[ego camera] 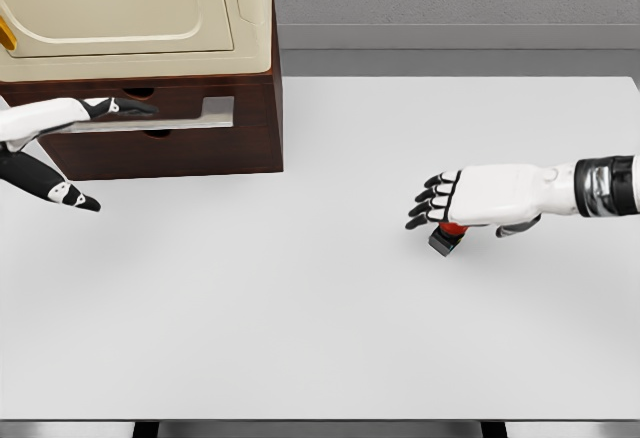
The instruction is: Open the cabinet drawer with left arm, and place a switch into the drawer with right arm
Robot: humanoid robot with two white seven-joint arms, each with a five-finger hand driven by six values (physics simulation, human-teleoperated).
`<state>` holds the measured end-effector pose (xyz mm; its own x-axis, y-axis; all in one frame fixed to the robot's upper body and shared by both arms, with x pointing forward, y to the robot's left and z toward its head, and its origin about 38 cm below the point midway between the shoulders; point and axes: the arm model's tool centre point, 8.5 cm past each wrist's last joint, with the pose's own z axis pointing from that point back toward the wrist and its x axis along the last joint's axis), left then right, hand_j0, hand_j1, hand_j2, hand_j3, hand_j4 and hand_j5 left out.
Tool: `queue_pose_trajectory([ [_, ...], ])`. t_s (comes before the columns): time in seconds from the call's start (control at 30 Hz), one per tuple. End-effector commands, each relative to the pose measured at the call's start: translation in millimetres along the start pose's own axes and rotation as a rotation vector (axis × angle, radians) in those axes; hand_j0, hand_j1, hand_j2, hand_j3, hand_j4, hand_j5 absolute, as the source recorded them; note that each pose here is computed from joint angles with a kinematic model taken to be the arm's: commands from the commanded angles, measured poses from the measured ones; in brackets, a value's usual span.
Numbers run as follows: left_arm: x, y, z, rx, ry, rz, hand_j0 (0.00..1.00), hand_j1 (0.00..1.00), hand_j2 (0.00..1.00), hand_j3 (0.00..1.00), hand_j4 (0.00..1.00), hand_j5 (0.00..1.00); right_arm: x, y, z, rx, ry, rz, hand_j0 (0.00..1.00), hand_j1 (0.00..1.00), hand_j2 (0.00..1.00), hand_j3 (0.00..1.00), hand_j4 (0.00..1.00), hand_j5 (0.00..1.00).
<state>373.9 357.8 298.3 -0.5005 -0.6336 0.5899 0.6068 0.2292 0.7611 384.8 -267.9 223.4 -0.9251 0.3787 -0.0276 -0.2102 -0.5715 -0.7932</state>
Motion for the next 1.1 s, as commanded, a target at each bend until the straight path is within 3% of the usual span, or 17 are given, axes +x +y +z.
queue_pose_trajectory([
  [0.0, -3.4, 1.0, 0.3, 0.010, 0.027, 0.018, 1.00, 1.00, 1.00, 1.00, 1.00, 1.00, 1.0, 1.8, -1.3, 0.003, -0.005, -0.007, 1.00, 1.00, 1.00, 1.00, 1.00, 1.00],
  [0.1, -6.2, 0.1, 0.4, 0.006, 0.053, 0.015, 1.00, 1.00, 1.00, 1.00, 1.00, 1.00, -8.0, 7.6, -1.8, 0.009, 0.015, -0.033, 1.00, 1.00, 1.00, 1.00, 1.00, 1.00],
  [0.4, -13.9, -1.4, 0.0, 0.001, 0.117, 0.031, 1.00, 1.00, 1.00, 1.00, 1.00, 1.00, -2.2, 9.5, -13.4, 0.012, -0.015, -0.037, 1.00, 1.00, 1.00, 1.00, 1.00, 1.00],
  [0.63, -22.4, -0.8, 0.3, 0.007, 0.157, 0.021, 1.00, 1.00, 1.00, 1.00, 1.00, 1.00, -10.7, 14.9, -13.6, 0.023, 0.009, -0.051, 1.00, 1.00, 1.00, 1.00, 1.00, 1.00],
  [1.07, -28.9, -7.1, -6.1, 0.003, 0.170, 0.035, 1.00, 1.00, 1.00, 1.00, 1.00, 1.00, -13.4, 11.8, -12.1, 0.020, 0.017, -0.046, 1.00, 1.00, 1.00, 1.00, 1.00, 1.00],
])
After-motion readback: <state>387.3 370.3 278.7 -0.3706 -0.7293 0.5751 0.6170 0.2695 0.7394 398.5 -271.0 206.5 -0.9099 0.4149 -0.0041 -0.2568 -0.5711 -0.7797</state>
